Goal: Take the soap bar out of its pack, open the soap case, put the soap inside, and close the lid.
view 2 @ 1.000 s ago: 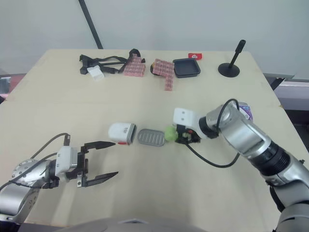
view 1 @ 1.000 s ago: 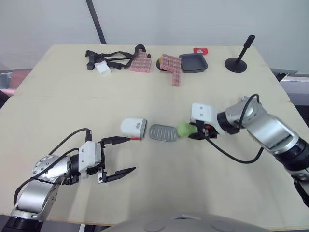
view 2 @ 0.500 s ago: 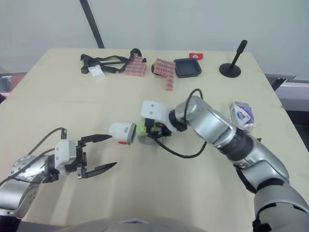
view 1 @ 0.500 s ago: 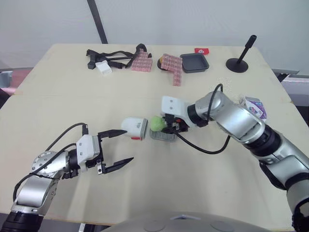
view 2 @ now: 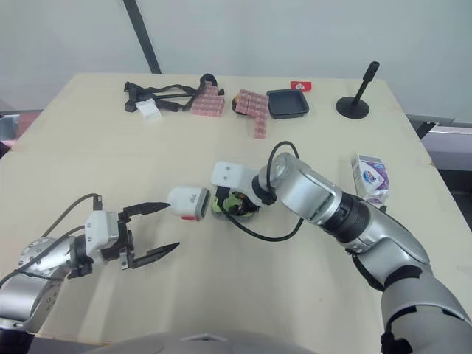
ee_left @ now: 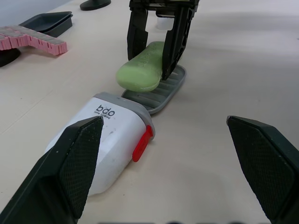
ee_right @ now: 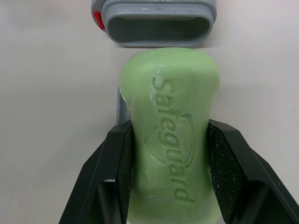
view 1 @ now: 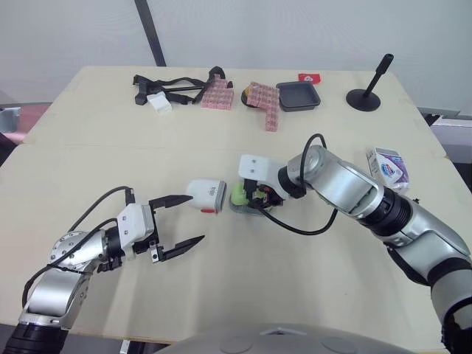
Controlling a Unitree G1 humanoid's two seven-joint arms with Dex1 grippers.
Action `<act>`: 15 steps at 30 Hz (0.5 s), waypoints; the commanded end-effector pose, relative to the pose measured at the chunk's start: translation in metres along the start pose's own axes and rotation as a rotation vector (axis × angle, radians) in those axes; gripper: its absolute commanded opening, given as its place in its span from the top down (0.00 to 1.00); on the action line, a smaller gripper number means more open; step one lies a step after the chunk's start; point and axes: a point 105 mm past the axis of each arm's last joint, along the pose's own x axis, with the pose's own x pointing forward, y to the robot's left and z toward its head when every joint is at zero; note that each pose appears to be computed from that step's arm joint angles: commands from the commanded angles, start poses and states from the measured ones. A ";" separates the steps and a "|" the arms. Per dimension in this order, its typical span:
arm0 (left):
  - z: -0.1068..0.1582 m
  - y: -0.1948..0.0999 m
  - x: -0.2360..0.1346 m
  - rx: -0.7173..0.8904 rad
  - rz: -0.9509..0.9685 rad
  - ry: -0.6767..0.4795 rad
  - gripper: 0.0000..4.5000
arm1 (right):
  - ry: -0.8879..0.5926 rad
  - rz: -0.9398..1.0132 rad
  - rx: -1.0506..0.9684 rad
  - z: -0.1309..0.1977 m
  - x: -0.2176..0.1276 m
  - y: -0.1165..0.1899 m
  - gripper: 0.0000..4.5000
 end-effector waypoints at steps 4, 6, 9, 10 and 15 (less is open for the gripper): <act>0.008 0.001 0.000 0.035 0.013 -0.022 0.00 | -0.014 -0.018 -0.019 0.008 0.000 -0.001 0.61; 0.008 0.001 0.001 0.035 0.015 -0.023 0.00 | -0.013 -0.015 -0.012 0.007 0.001 -0.001 0.61; 0.008 0.000 0.001 0.033 0.015 -0.024 0.00 | -0.005 -0.005 -0.006 0.004 0.003 0.001 0.61; 0.008 0.000 0.001 0.032 0.016 -0.024 0.00 | -0.004 -0.003 -0.003 0.003 0.003 0.001 0.61; 0.008 0.001 0.002 0.029 0.018 -0.023 0.00 | 0.004 -0.008 0.003 0.000 0.005 -0.001 0.61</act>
